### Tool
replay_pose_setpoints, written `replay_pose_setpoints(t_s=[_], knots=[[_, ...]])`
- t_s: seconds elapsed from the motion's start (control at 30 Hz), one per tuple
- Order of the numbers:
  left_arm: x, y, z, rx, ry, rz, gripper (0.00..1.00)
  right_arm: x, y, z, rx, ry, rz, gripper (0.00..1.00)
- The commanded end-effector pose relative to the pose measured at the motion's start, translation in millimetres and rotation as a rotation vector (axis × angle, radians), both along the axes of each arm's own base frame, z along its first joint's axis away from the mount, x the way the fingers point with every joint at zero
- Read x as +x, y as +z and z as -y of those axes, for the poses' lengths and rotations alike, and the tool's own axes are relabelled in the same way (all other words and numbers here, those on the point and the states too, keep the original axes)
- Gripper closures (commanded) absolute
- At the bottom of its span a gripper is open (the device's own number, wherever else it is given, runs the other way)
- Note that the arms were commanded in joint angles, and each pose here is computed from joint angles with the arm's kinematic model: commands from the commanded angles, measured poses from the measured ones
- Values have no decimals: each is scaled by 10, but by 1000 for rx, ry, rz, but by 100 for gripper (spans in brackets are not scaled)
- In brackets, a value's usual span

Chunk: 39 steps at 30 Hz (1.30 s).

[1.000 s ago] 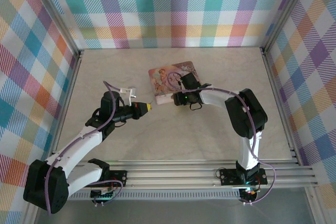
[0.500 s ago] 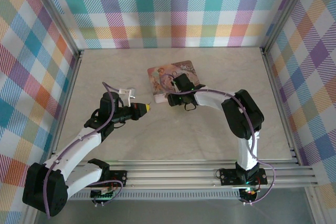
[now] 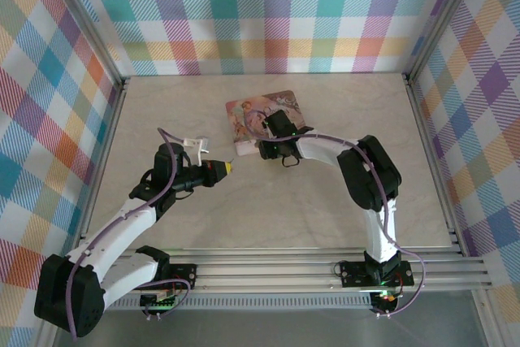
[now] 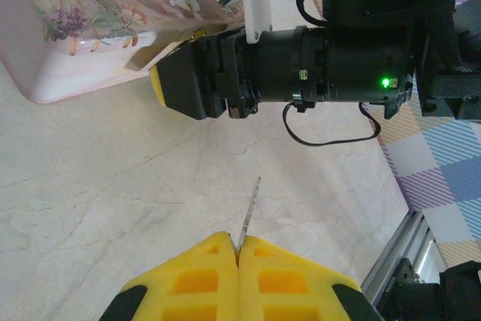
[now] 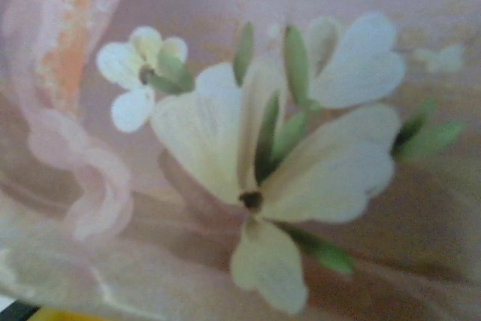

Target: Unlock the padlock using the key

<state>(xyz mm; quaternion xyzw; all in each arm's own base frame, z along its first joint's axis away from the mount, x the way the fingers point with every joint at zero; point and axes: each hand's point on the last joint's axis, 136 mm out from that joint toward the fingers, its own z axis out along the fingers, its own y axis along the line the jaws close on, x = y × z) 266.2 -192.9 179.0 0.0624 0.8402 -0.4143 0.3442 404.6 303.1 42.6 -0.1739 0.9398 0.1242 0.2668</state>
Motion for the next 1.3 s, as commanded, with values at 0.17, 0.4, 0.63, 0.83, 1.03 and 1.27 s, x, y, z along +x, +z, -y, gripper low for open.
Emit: replay_pose_setpoints(t_s=[0.17,0.4,0.63,0.83,1.03,1.27], knots=[[-88,-34,-23,6,-2,2,100,106,41,-82,-12,22,24,69],[-118,-12,-40,3,1,16,100,80,235,-95,31,54,-3,90],[-65,15,1,-10,-10,30,100,-39,411,71,84,75,-74,97],[-29,33,42,-14,-28,35,100,-101,448,228,41,34,-66,58],[-44,25,48,-6,-41,32,100,-46,441,181,11,-1,-43,41],[-63,35,41,12,-49,23,100,95,242,108,-14,-81,-66,39]])
